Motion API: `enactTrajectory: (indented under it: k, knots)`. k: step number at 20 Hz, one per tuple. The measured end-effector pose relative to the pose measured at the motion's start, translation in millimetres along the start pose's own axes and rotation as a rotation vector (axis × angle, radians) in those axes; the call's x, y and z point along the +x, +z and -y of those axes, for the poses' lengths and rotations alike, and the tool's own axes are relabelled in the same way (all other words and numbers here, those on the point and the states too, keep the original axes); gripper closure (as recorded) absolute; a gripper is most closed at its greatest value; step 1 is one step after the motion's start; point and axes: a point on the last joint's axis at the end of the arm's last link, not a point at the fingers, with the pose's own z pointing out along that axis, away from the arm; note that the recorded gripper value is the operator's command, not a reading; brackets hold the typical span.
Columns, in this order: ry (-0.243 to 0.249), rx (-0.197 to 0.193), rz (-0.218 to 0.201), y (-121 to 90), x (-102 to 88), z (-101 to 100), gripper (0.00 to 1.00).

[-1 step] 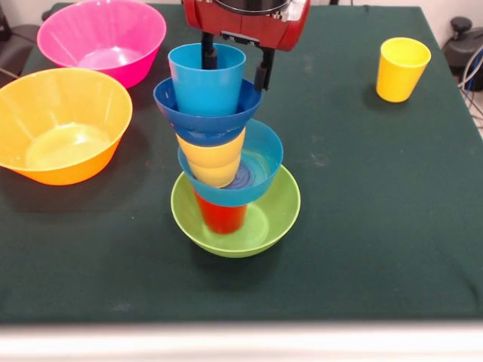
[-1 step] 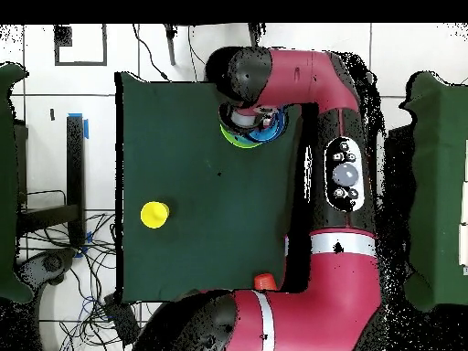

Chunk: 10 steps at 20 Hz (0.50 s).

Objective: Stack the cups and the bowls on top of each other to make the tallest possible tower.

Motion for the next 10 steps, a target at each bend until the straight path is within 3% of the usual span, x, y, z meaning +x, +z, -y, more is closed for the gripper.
enactTrajectory:
  k: [10]
  knots:
    - [0.007,0.011,-0.013,-24,1.3,4,0.0]
